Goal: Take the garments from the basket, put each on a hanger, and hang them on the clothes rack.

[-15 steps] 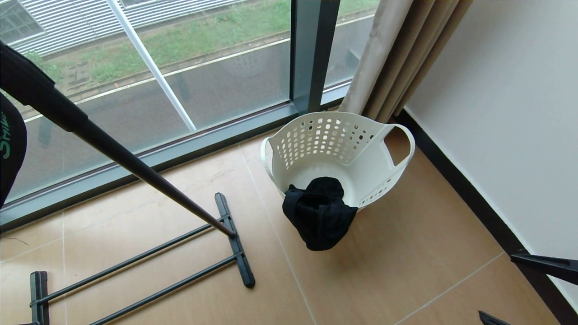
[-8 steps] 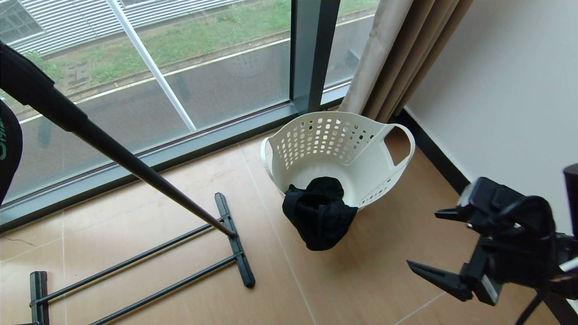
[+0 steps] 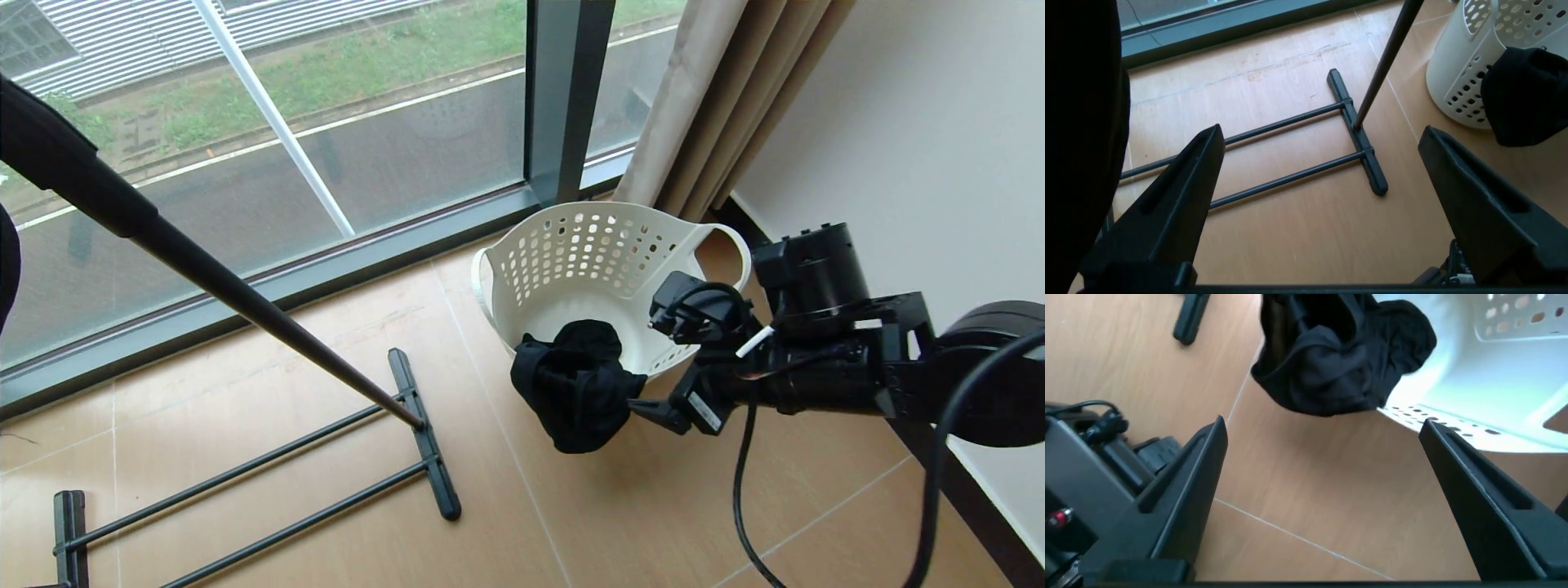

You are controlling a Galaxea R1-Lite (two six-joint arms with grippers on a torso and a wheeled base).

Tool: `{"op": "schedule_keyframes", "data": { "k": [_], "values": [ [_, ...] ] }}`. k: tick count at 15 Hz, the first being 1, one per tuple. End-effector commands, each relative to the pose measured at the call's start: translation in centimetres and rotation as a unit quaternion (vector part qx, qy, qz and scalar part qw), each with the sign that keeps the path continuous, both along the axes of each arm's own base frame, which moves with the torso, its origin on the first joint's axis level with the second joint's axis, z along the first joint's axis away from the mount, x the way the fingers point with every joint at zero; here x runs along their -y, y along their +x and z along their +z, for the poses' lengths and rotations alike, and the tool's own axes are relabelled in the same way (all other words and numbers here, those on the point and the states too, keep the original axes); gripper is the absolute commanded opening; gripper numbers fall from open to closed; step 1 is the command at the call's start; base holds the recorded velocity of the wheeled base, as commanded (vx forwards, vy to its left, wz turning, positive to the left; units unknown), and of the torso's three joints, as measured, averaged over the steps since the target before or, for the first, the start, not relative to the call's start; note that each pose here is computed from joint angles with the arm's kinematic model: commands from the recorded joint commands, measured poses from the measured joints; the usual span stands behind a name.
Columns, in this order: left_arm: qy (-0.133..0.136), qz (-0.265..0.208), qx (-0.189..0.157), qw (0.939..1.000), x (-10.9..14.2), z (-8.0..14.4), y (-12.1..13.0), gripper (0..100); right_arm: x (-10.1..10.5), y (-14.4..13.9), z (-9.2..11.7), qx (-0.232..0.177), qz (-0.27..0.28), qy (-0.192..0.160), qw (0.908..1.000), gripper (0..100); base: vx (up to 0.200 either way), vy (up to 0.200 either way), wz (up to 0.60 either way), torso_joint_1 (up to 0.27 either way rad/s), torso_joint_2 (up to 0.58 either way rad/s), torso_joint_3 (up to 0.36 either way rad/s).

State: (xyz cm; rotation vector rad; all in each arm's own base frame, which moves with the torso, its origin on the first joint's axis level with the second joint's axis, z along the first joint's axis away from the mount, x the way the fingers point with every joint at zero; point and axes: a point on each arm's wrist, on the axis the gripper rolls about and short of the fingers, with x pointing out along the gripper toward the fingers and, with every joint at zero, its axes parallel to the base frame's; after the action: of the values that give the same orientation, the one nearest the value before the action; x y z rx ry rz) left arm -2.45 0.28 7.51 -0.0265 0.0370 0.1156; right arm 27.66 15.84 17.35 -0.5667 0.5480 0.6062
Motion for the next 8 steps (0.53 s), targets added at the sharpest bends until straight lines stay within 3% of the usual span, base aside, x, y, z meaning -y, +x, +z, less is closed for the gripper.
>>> {"op": "schedule_keyframes", "data": {
  "k": [1,8],
  "values": [
    [0.0,0.0,0.0,1.0,0.0,0.0,0.0,100,-1.0,3.0,-2.5,-0.022,-0.014,-0.01,0.9996,100,0.0,0.0,0.0,0.0,0.0,0.0],
    [0.0,0.0,-0.001,1.0,0.0,0.0,0.0,100,-2.5,8.4,-5.8,-0.013,-0.081,0.007,0.9966,100,0.0,0.0,0.0,0.0,0.0,0.0]
  ]
}}
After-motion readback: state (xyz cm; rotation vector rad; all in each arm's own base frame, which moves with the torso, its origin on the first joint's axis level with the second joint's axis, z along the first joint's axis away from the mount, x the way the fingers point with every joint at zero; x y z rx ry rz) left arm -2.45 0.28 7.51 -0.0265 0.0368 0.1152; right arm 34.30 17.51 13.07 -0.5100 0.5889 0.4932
